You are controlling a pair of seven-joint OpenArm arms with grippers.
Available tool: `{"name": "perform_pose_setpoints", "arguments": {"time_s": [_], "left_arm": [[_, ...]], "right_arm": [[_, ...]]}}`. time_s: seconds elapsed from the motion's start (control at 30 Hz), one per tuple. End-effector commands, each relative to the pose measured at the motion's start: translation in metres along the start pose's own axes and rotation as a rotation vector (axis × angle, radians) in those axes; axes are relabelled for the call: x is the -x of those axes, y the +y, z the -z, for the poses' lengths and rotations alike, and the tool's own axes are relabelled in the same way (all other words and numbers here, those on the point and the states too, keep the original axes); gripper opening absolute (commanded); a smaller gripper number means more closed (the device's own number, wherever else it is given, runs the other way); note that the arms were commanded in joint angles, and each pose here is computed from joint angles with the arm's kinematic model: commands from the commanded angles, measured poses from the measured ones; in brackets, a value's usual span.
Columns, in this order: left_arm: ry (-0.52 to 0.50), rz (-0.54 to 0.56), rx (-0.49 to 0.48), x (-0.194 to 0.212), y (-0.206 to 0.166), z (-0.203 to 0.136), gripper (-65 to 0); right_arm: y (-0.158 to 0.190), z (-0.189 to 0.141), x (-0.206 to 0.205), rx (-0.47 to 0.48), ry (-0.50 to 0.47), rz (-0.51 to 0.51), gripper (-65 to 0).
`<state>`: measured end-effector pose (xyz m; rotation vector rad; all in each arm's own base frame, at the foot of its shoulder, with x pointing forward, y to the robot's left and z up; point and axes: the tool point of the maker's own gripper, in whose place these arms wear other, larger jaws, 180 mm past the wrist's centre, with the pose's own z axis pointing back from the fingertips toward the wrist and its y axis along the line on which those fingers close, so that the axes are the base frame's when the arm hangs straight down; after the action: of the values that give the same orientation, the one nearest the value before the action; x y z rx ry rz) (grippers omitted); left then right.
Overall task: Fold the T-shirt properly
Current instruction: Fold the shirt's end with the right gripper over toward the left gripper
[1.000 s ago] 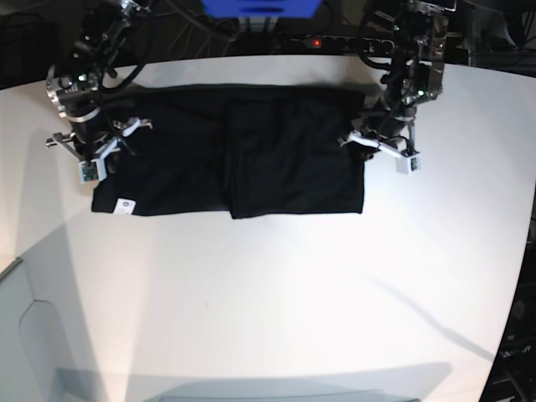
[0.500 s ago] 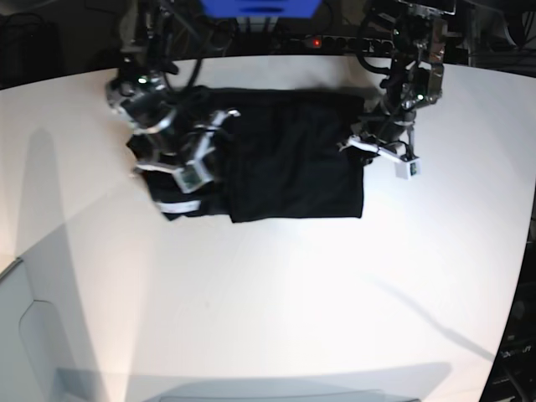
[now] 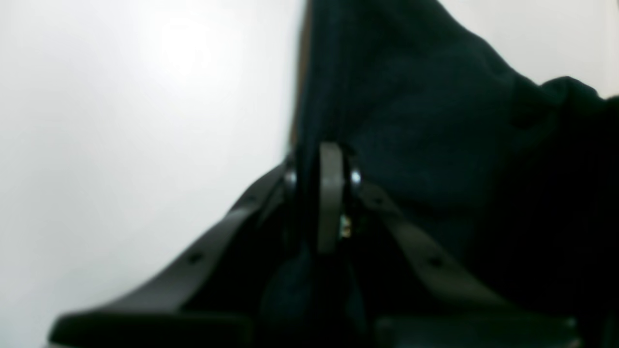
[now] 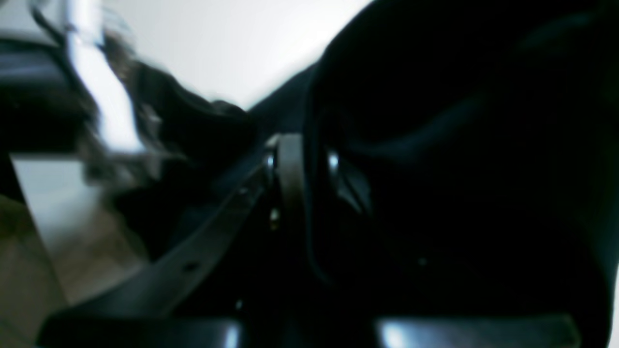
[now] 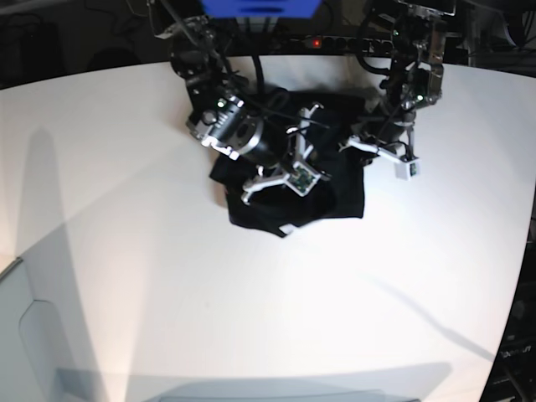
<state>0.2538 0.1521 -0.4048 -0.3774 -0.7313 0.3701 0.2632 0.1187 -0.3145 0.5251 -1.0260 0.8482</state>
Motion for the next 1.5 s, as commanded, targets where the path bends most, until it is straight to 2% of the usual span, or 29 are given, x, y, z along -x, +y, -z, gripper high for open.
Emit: {"name": "perform_pose_setpoints", "arguments": {"time_s": [0.0, 0.13, 0.3, 0.5, 0.6, 0.77, 0.9, 1.13, 1.2, 1.3, 1.47], "left_arm": [[-0.031, 0.004, 0.017, -0.010, -0.005, -0.003, -65.0], [-0.029, 0.004, 0.015, -0.008, -0.005, -0.003, -65.0], [-0.029, 0.005, 0.014, -0.008, -0.005, -0.003, -64.8], [-0.026, -0.001, 0.017, -0.007, -0.005, -0.003, -54.1], [-0.026, -0.003, 0.018, -0.007, -0.006, -0.003, -53.1], [-0.026, -0.003, 0.018, -0.007, -0.006, -0.003, -53.0], [-0.026, -0.003, 0.018, -0.007, -0.006, -0.003, -52.9], [-0.026, -0.005, 0.016, -0.007, -0.005, -0.003, -52.8], [-0.026, -0.007, 0.014, -0.007, -0.005, -0.003, -52.8], [-0.026, -0.009, 0.011, -0.007, -0.004, -0.003, -52.8], [-0.025, -0.009, 0.011, -0.006, -0.004, -0.003, -52.8]], "right_arm": [[0.002, 0.004, -0.019, -0.010, -0.070, 0.004, -65.0], [0.016, 0.020, -0.027, -0.092, -0.104, 0.026, -65.0], [0.015, 0.037, -0.022, -0.144, -0.104, 0.079, -65.0], [0.010, 0.051, -0.018, -0.169, -0.107, 0.106, -65.0], [0.010, 0.053, -0.021, -0.179, -0.115, 0.120, -65.0], [0.004, 0.054, -0.033, -0.176, -0.132, 0.088, -65.0], [0.027, 0.058, -0.040, -0.236, -0.132, 0.035, -65.0], [0.034, 0.059, -0.039, -0.252, -0.128, 0.028, -45.5], [0.031, 0.059, -0.040, -0.246, -0.130, 0.029, -41.9], [0.029, 0.056, -0.046, -0.240, -0.147, 0.022, -38.6], [-0.014, 0.031, -0.067, -0.109, -0.242, 0.065, -37.6]]}}
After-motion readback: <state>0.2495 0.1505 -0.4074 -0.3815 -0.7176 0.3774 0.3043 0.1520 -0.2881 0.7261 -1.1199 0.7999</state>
